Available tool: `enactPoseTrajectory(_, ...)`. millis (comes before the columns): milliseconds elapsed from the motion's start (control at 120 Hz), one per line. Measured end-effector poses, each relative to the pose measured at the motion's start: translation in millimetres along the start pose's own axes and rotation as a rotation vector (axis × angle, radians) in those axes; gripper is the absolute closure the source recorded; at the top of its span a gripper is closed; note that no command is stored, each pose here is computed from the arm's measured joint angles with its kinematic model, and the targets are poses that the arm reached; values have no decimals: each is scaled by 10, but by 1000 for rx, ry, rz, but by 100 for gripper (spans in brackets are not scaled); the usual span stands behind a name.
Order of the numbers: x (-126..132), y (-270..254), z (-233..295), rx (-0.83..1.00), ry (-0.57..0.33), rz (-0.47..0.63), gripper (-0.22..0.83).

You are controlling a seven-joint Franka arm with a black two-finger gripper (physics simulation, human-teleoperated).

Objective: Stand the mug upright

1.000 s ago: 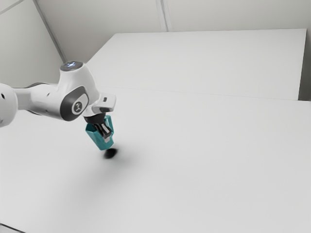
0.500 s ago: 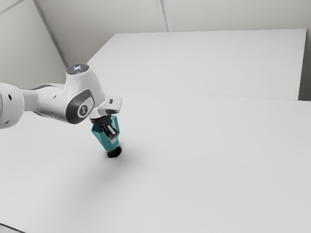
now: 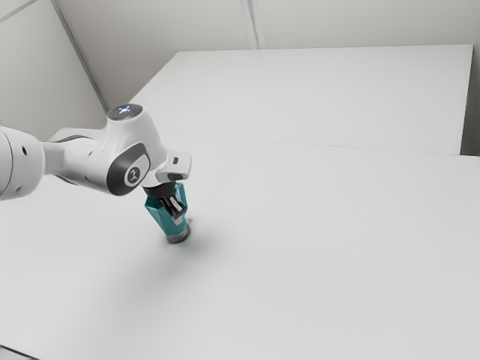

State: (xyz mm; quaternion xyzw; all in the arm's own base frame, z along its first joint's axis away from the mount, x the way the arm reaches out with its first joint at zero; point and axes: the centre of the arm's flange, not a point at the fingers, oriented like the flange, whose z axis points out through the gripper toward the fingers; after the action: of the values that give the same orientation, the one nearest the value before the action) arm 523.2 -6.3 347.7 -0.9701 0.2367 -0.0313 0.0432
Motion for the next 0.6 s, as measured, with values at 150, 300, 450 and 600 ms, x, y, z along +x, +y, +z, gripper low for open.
enactPoseTrajectory(150, -9, -22, -6, -2, 4, -5, 73)
enactPoseTrajectory(300, -21, -43, -3, -8, 4, -4, 69)
enactPoseTrajectory(450, -29, -58, -5, -9, 5, -1, 63)
enactPoseTrajectory(600, -29, -67, -32, -8, 10, 3, 54)
